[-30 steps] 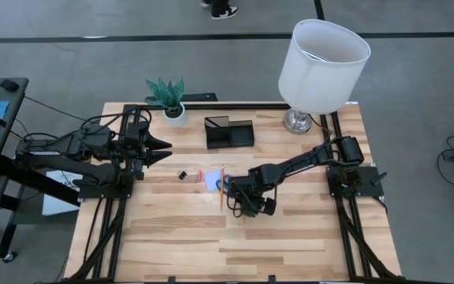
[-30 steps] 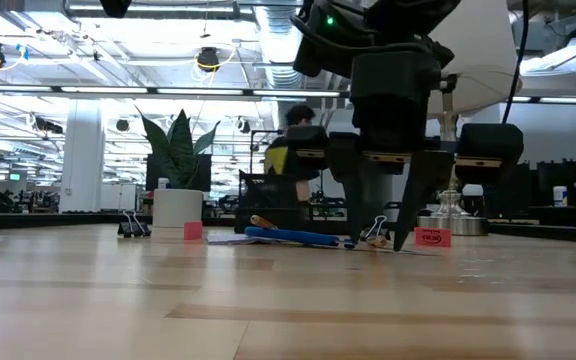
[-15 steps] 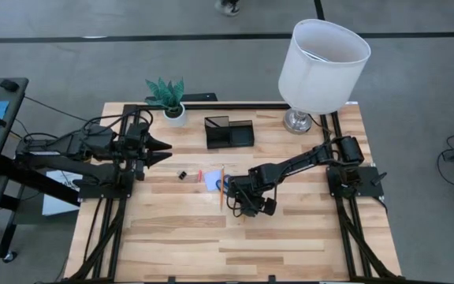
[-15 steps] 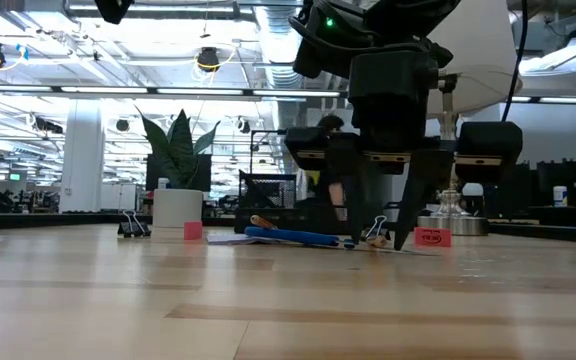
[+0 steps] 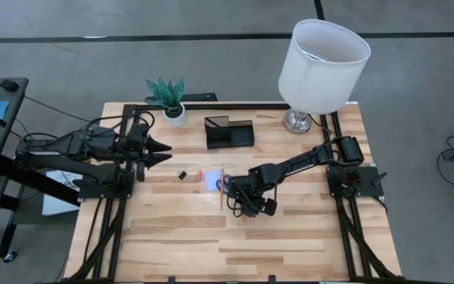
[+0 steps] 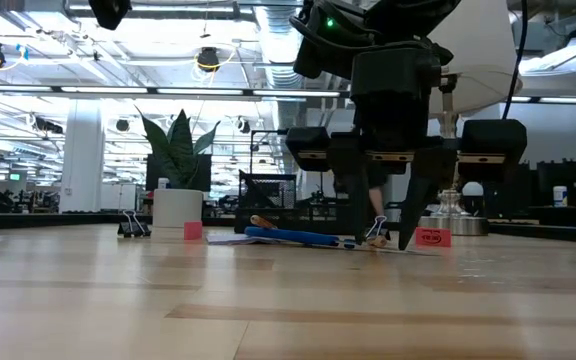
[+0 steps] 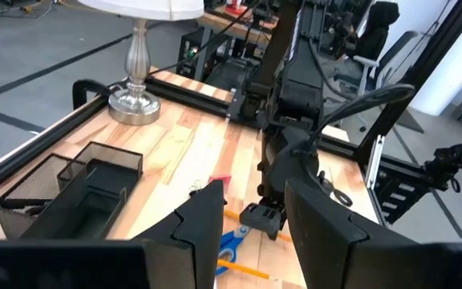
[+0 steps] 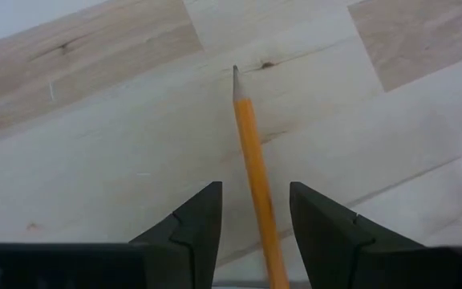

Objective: Pick and place office supplies into organizer
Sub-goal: Put the right pencil into the desk organizer

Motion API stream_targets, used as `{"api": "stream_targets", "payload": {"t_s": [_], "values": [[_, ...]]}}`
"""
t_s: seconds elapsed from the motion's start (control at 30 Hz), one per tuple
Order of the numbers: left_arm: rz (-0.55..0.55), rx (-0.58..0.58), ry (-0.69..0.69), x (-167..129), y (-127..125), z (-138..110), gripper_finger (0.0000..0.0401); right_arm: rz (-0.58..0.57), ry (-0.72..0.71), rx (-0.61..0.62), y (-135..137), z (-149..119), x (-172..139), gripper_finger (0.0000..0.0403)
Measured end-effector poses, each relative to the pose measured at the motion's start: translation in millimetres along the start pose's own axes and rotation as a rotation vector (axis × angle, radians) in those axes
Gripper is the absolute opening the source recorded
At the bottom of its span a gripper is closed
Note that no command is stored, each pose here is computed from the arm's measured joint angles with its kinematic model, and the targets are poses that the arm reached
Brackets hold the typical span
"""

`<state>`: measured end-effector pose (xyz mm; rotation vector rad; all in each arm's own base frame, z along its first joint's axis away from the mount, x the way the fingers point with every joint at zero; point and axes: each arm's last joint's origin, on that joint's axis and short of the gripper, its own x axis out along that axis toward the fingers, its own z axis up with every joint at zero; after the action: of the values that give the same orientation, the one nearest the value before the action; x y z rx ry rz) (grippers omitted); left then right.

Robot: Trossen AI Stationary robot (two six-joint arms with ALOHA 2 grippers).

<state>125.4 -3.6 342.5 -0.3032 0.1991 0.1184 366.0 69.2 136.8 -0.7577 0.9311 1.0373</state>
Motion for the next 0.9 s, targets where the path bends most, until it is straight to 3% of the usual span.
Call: {"api": "stream_targets", "payload": {"t_s": [0.9], "values": [[0.005, -0.018, 0.014, 0, 0, -1, 0.0126, 0.021, 0.031, 0.024, -3, -9, 12, 0.014]]}}
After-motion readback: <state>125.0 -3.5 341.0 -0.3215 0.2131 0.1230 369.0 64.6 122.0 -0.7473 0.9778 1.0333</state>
